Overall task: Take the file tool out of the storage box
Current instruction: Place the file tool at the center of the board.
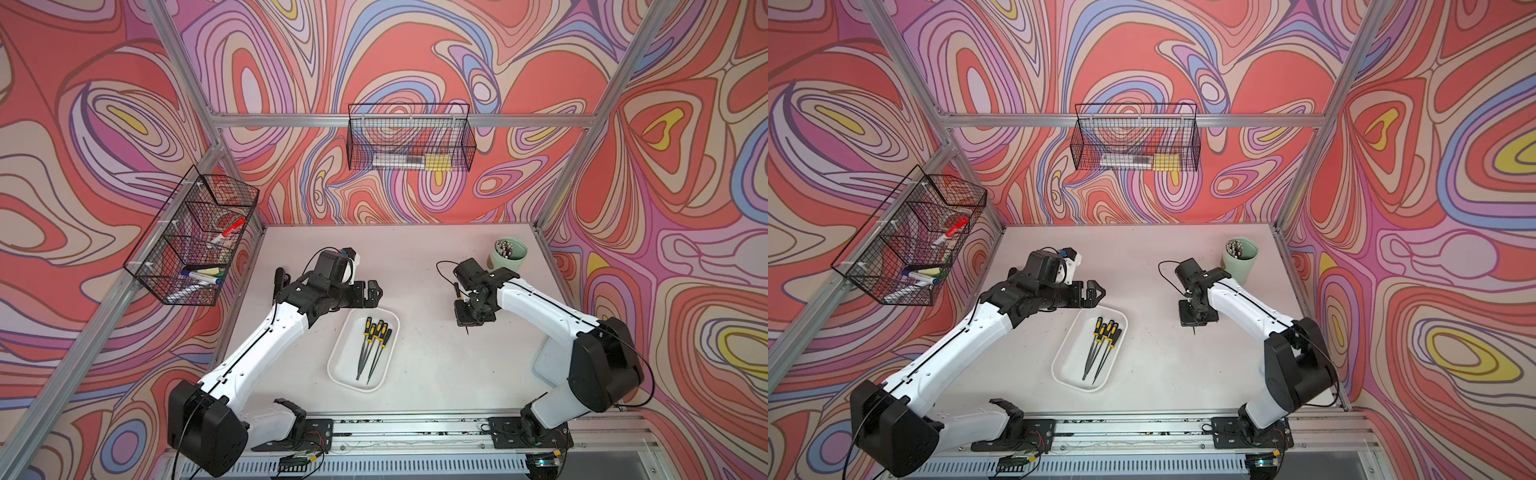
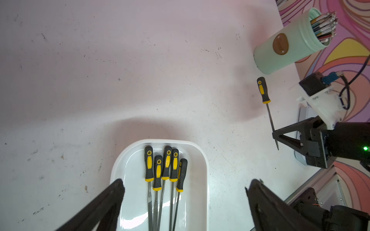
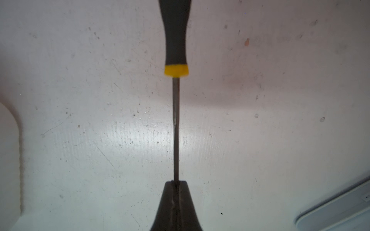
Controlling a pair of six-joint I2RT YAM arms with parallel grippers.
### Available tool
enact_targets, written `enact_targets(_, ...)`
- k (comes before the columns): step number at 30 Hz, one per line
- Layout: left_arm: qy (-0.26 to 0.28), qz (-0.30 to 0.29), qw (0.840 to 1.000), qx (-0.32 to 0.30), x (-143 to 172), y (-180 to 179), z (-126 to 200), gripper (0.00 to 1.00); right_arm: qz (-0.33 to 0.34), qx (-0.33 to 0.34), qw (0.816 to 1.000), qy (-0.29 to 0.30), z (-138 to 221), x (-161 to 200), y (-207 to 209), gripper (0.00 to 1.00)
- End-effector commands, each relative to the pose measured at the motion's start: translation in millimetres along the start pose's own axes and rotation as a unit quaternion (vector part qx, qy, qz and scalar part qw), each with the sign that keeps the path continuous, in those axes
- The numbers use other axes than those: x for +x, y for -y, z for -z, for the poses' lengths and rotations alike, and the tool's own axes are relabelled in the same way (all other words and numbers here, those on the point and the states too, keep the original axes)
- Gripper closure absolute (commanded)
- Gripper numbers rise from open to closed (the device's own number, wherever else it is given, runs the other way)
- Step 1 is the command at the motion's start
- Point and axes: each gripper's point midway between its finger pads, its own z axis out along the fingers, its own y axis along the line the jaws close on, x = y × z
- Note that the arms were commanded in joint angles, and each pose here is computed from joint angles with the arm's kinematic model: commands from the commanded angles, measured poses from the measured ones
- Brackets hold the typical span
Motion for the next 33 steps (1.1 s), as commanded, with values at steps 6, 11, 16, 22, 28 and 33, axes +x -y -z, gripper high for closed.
enact_targets(6, -0.013, 0.011, 0.999, -0.047, 21.5, -24.6, -13.4, 0.01, -0.029, 0.017, 0.999, -0.023, -38.5, 1.7, 12.2, 1.00)
enact_targets(11, -0.022, 0.010, 0.998, -0.052, 22.8, -26.7, -19.1, 0.02, -0.034, 0.022, 0.998, -0.042, -58.7, 9.7, 15.0, 1.00)
enact_targets(16, -0.027, 0.010, 0.998, -0.056, 24.7, -28.7, -21.5, 0.02, -0.036, 0.023, 0.997, -0.056, -69.3, 16.8, 16.4, 1.00)
enact_targets(22, -0.053, 0.012, 0.994, -0.097, 32.8, -44.3, -30.3, 0.02, -0.035, 0.032, 0.997, -0.061, -73.1, 21.8, 20.5, 1.00)
enact_targets(28, -0.078, 0.009, 0.990, -0.115, 41.8, -50.6, -42.8, 0.07, -0.031, 0.031, 0.998, -0.046, -64.2, 16.6, 20.7, 0.91)
enact_targets(33, -0.103, -0.002, 0.984, -0.144, 50.7, -55.3, -47.4, 0.14, -0.020, 0.021, 0.999, -0.021, -45.8, 3.4, 16.3, 0.84)
